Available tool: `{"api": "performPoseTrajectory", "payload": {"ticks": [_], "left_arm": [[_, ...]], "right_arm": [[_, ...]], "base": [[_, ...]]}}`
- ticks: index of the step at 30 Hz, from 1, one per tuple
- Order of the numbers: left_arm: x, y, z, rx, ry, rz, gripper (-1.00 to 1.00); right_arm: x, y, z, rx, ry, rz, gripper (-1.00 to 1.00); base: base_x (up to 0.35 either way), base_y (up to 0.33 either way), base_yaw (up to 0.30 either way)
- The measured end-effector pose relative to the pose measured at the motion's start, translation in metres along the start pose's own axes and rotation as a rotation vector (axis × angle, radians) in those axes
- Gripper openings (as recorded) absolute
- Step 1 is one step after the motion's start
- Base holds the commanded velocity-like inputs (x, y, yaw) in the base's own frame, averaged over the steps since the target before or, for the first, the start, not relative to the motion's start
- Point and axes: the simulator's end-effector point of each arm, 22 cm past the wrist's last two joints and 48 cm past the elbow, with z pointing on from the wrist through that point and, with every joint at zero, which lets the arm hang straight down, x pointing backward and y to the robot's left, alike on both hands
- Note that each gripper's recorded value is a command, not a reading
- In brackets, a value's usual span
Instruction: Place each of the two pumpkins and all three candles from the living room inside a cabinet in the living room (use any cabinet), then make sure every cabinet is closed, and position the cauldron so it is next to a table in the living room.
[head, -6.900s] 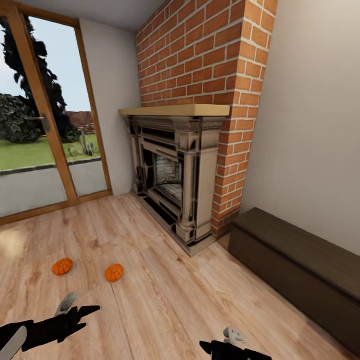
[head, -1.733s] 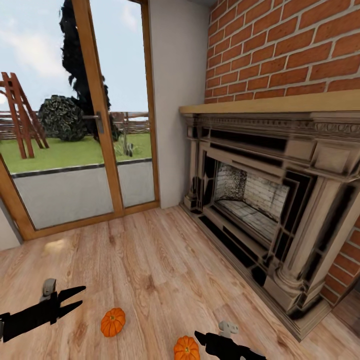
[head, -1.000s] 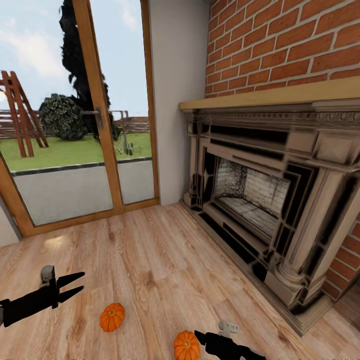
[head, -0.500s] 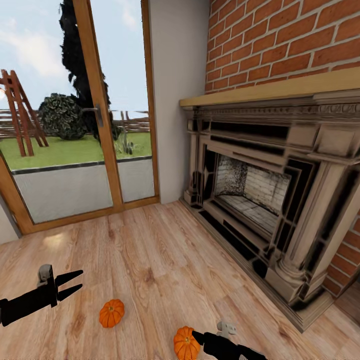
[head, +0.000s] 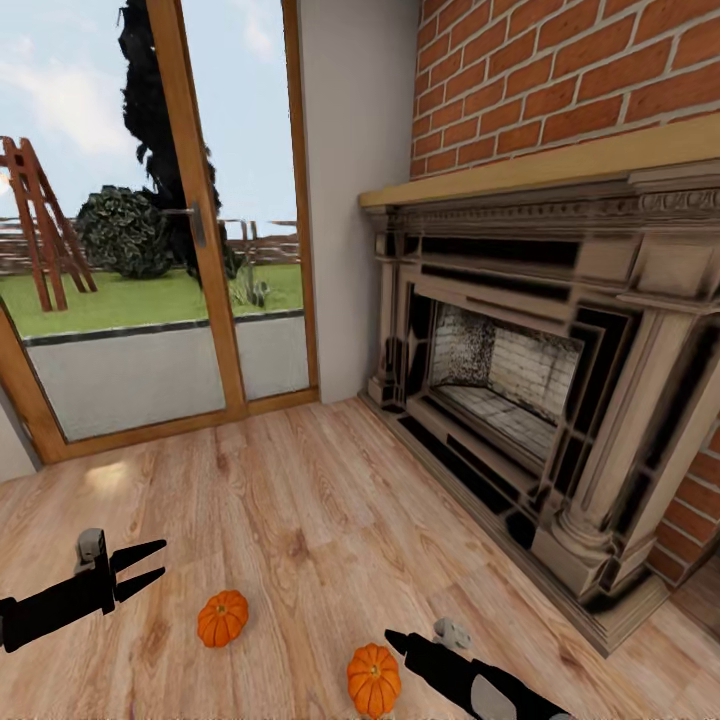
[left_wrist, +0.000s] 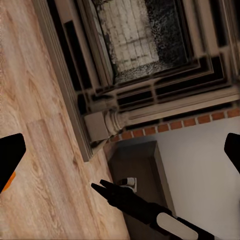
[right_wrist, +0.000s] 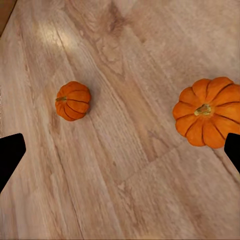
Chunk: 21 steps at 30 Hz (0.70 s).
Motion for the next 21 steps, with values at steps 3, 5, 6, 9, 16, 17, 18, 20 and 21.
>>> {"api": "performPoseTrajectory", "payload": {"ticks": [3, 5, 6, 9, 16, 17, 18, 20, 21], "left_arm": [[0.003, 0.006, 0.0, 0.0, 0.0, 0.0, 1.0], [0.005, 0.01, 0.0, 0.0, 0.0, 0.0, 1.0], [0.006, 0.012, 0.0, 0.0, 0.0, 0.0, 1.0], [0.01, 0.018, 0.0, 0.0, 0.0, 0.0, 1.0], [0.016, 0.029, 0.0, 0.001, 0.0, 0.0, 1.0], [0.016, 0.029, 0.0, 0.001, 0.0, 0.0, 1.0], [0.016, 0.029, 0.0, 0.0, 0.0, 0.0, 1.0], [0.017, 0.029, 0.001, 0.0, 0.001, 0.0, 1.0], [0.017, 0.03, 0.001, 0.0, 0.001, 0.0, 1.0]], "right_arm": [[0.001, -0.004, 0.004, 0.013, -0.008, -0.004, 1.0], [0.001, -0.014, 0.007, 0.049, -0.014, -0.006, 1.0], [0.001, -0.019, 0.008, 0.068, -0.016, -0.007, 1.0], [0.001, -0.023, 0.013, 0.085, -0.025, -0.012, 1.0], [0.005, -0.029, 0.02, 0.088, -0.034, -0.015, 1.0], [0.005, -0.029, 0.02, 0.089, -0.034, -0.015, 1.0], [0.005, -0.029, 0.02, 0.089, -0.034, -0.015, 1.0], [0.005, -0.029, 0.02, 0.09, -0.034, -0.014, 1.0], [0.004, -0.029, 0.02, 0.091, -0.035, -0.013, 1.0]], "base": [[0.0, 0.0, 0.0], [0.0, 0.0, 0.0], [0.0, 0.0, 0.0], [0.0, 0.0, 0.0], [0.0, 0.0, 0.0], [0.0, 0.0, 0.0], [0.0, 0.0, 0.0], [0.0, 0.0, 0.0], [0.0, 0.0, 0.0]]}}
